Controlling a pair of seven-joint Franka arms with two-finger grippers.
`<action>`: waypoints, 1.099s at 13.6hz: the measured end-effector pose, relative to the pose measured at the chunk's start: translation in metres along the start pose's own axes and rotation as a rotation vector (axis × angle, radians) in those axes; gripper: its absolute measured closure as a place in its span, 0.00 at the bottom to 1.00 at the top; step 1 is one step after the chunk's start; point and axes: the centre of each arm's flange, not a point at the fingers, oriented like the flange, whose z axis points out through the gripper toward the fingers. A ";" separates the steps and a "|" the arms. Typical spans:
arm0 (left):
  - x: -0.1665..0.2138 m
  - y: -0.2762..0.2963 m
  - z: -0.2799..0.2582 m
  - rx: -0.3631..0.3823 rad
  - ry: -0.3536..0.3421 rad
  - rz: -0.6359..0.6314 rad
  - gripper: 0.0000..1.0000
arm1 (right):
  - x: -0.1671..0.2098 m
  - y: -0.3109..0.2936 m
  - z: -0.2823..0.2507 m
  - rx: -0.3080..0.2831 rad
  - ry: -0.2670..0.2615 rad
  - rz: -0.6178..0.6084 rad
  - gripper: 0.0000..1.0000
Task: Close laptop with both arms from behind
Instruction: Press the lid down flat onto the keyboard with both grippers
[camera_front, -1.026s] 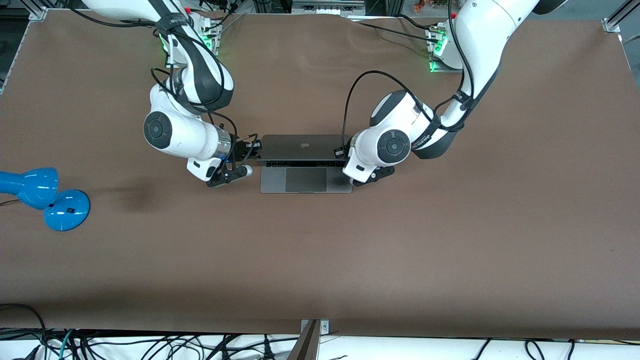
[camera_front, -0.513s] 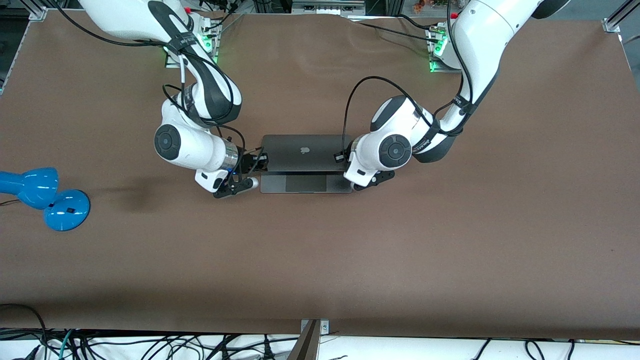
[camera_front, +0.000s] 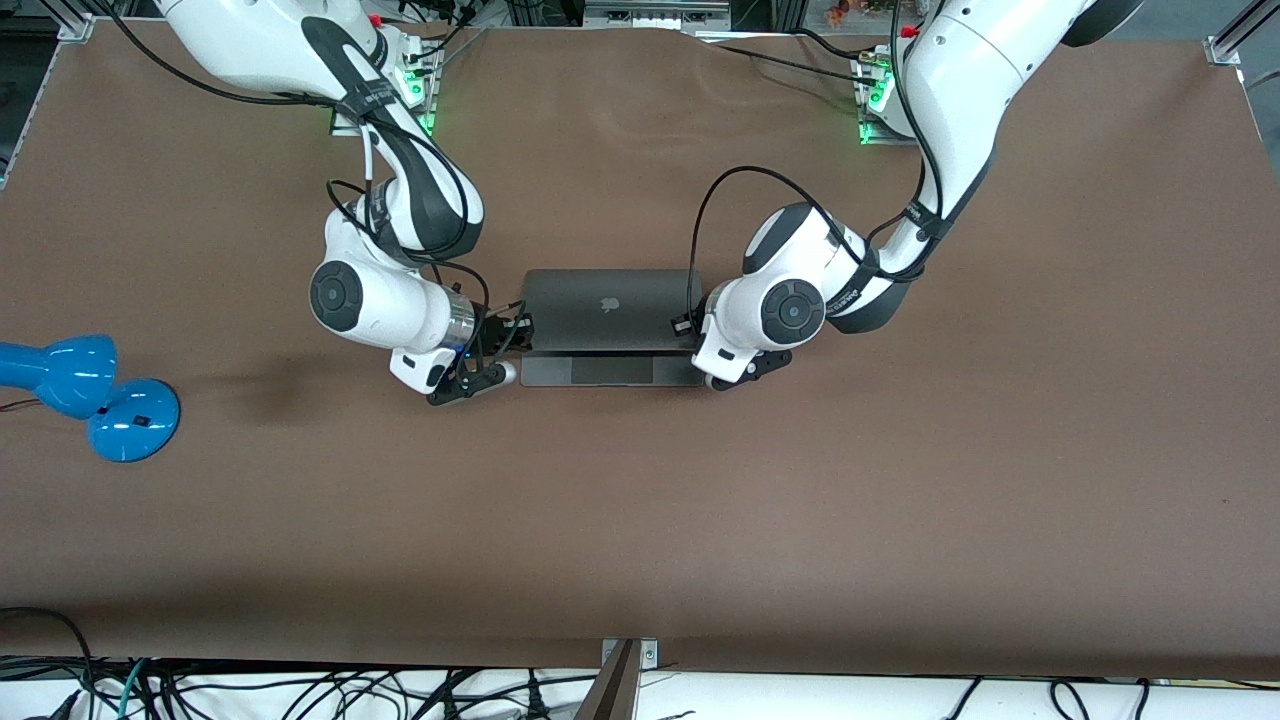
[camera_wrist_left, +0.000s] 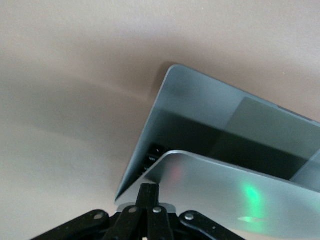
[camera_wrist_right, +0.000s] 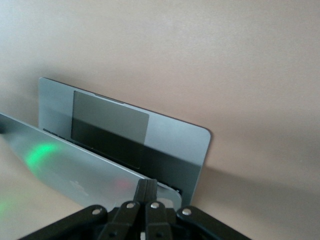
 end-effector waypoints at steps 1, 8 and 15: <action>0.002 0.000 0.002 -0.001 0.000 -0.001 0.99 | 0.001 0.002 0.003 0.000 -0.003 0.000 0.99; 0.015 0.008 0.014 -0.006 0.000 0.000 0.99 | 0.003 0.013 0.028 -0.002 -0.023 -0.005 0.99; 0.026 0.011 0.032 -0.012 0.020 -0.002 0.99 | 0.007 0.026 0.055 -0.014 -0.002 -0.018 0.99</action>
